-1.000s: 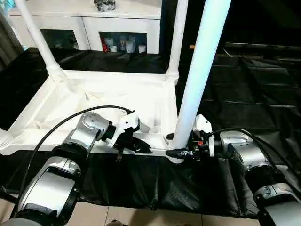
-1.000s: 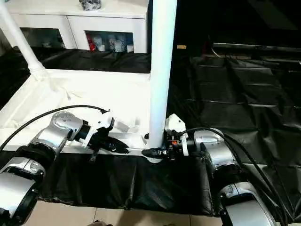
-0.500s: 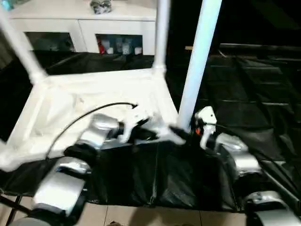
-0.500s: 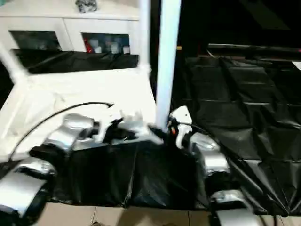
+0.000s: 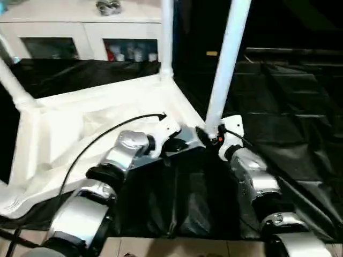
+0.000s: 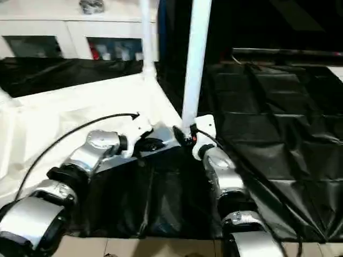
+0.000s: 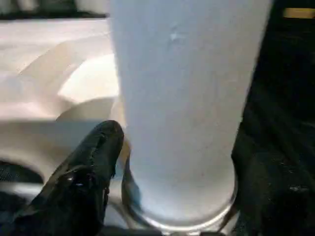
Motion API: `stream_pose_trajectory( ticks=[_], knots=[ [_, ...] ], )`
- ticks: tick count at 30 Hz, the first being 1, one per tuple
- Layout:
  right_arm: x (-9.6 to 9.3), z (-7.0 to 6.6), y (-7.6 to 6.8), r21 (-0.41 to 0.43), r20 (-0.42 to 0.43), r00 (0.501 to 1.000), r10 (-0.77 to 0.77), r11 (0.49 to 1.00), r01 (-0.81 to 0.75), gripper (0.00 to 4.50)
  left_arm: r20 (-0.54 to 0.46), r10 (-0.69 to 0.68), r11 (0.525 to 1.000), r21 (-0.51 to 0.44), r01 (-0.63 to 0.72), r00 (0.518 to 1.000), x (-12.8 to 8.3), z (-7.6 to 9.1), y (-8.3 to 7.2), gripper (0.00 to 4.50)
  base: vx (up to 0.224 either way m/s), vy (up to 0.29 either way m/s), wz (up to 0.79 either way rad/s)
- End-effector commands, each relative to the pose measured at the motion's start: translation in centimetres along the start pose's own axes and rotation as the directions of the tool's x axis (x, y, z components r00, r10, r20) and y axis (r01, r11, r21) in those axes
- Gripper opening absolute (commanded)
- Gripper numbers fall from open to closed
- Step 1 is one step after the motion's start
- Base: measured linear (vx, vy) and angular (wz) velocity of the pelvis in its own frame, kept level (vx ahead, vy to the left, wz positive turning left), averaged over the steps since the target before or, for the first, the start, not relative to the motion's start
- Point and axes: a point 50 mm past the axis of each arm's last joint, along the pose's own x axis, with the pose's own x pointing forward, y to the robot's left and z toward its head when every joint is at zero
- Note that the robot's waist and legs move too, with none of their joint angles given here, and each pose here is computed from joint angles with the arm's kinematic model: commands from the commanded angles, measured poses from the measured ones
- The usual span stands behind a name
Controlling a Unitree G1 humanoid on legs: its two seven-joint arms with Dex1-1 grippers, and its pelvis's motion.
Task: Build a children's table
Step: Rotate leg to tighten
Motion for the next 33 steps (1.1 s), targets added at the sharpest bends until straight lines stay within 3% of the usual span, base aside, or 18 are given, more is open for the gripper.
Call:
stream_pose_trajectory(
  ticks=[1,7,11,15,16,22,28,30,32,33],
  knots=[
    [0.6,-0.1,2.7,-0.045,-0.035,0.97,0.242,0.969,-0.243,3.68,-0.018,-0.068,0.996,0.058,0.069,0.998,-0.1,-0.2,-0.5,0.0,0.0,0.0,0.0],
    [-1.5,-0.4,1.7,-0.106,-0.126,0.87,0.477,0.865,-0.49,3.68,-0.073,-0.192,0.973,0.118,0.199,0.979,-2.2,-1.2,-0.2,0.0,0.0,0.0,0.0],
    [-2.9,-0.1,1.7,-0.085,-0.175,0.74,0.649,0.739,-0.668,3.68,-0.089,-0.291,0.946,0.12,0.3,0.953,-3.6,-1.5,-0.1,0.0,0.0,0.0,0.0],
    [-3.5,-0.3,1.9,-0.066,-0.223,0.662,0.716,0.666,-0.743,3.3,-0.105,-0.328,0.933,0.118,0.339,0.939,-4.1,-1.8,-0.1,0.0,0.0,0.0,0.0],
    [-3.7,-0.4,2.0,-0.056,-0.249,0.623,0.741,0.632,-0.773,3.3,-0.117,-0.336,0.929,0.124,0.349,0.935,-4.3,-1.9,-0.1,0.0,0.0,0.0,0.0],
    [-3.8,-0.2,2.2,-0.052,-0.261,0.587,0.767,0.596,-0.802,2.81,-0.13,-0.362,0.918,0.121,0.377,0.923,-4.7,-2.1,-0.1,0.0,0.0,0.0,0.0],
    [-3.7,-0.1,2.5,-0.043,-0.24,0.585,0.775,0.594,-0.804,2.67,-0.112,-0.365,0.919,0.115,0.377,0.924,-4.6,-2.1,-0.1,0.0,0.0,0.0,0.0],
    [-3.6,-0.1,2.6,-0.044,-0.197,0.63,0.751,0.635,-0.771,2.65,-0.084,-0.327,0.936,0.107,0.335,0.941,-4.3,-1.9,0.0,0.0,0.0,0.0,0.0],
    [-3.6,-0.1,2.7,-0.043,-0.184,0.643,0.743,0.647,-0.761,2.65,-0.077,-0.317,0.941,0.104,0.324,0.945,-4.3,-1.9,0.0,0.0,0.0,0.0,0.0],
    [-3.4,-0.2,2.7,-0.062,-0.16,0.701,0.695,0.702,-0.71,2.65,-0.076,-0.262,0.959,0.094,0.269,0.962,-3.9,-1.8,0.2,0.0,0.0,0.0,0.0]
  ],
)
